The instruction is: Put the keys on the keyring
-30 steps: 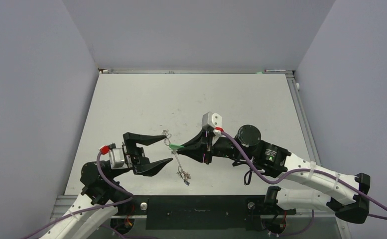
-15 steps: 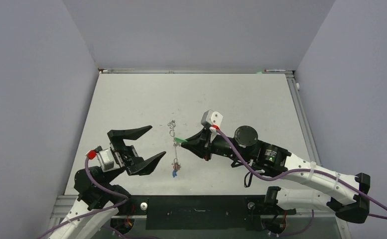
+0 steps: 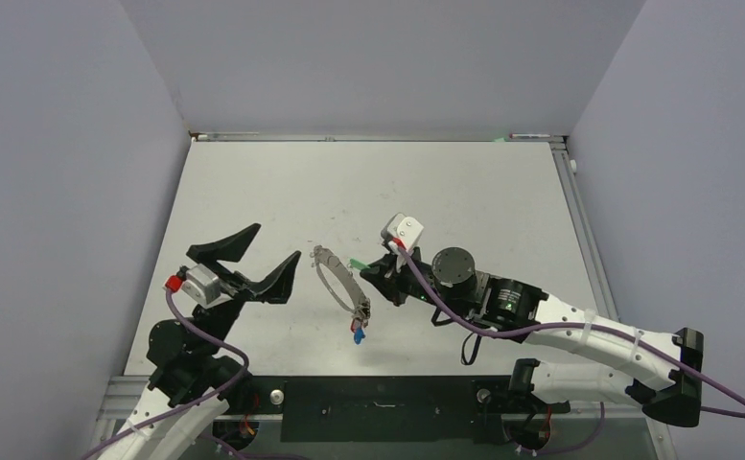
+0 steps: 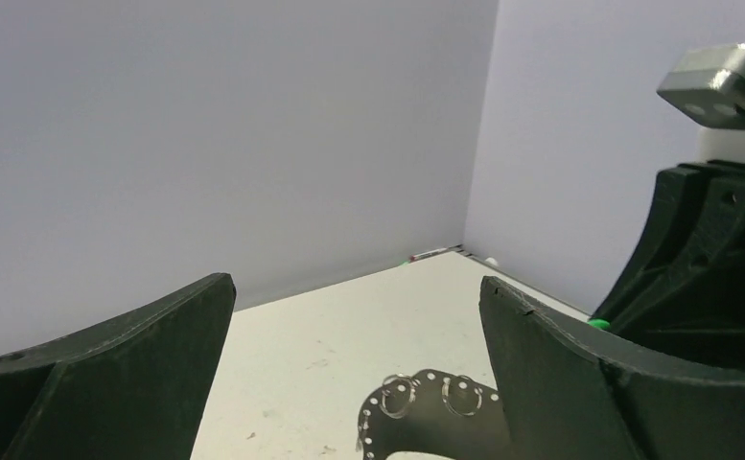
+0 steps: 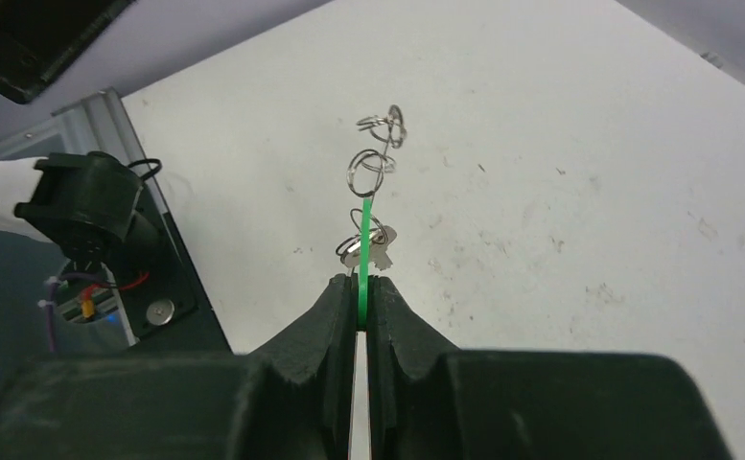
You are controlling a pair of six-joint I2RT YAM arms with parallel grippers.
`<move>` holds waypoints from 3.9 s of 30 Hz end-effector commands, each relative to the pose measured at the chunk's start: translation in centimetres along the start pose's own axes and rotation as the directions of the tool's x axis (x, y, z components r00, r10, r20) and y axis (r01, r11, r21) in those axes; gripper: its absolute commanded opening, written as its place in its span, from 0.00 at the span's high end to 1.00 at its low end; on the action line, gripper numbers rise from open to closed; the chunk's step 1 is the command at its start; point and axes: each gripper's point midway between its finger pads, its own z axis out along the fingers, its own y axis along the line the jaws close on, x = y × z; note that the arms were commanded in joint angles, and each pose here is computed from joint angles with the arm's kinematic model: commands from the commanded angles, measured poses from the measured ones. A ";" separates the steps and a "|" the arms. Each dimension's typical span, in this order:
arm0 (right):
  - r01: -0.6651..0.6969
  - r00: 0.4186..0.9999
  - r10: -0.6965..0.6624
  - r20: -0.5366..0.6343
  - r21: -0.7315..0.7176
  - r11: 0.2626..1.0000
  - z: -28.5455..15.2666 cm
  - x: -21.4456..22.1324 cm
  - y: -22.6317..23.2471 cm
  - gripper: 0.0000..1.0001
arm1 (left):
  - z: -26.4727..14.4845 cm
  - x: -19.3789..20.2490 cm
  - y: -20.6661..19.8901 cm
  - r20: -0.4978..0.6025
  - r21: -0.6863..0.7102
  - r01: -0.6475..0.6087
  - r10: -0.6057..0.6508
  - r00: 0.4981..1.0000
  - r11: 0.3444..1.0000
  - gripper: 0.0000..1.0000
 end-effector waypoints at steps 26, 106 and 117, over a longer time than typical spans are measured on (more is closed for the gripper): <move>0.069 0.925 0.098 -0.366 0.418 0.906 2.2 14.5 -7.0 0.95 | 0.0 -1.3 2.9 -0.019 -0.161 -0.045 0.043 0.999 0.986 0.01; -0.048 0.998 -0.013 0.066 0.828 0.559 -2.2 8.7 -22.6 0.29 | -2.8 9.7 14.6 -0.374 -0.583 -0.390 0.191 0.908 0.713 0.04; 0.011 0.977 -0.182 0.108 0.834 0.552 -6.3 7.6 -22.5 0.16 | -4.6 19.6 22.4 -0.475 -0.683 -0.320 -0.068 0.877 0.657 0.04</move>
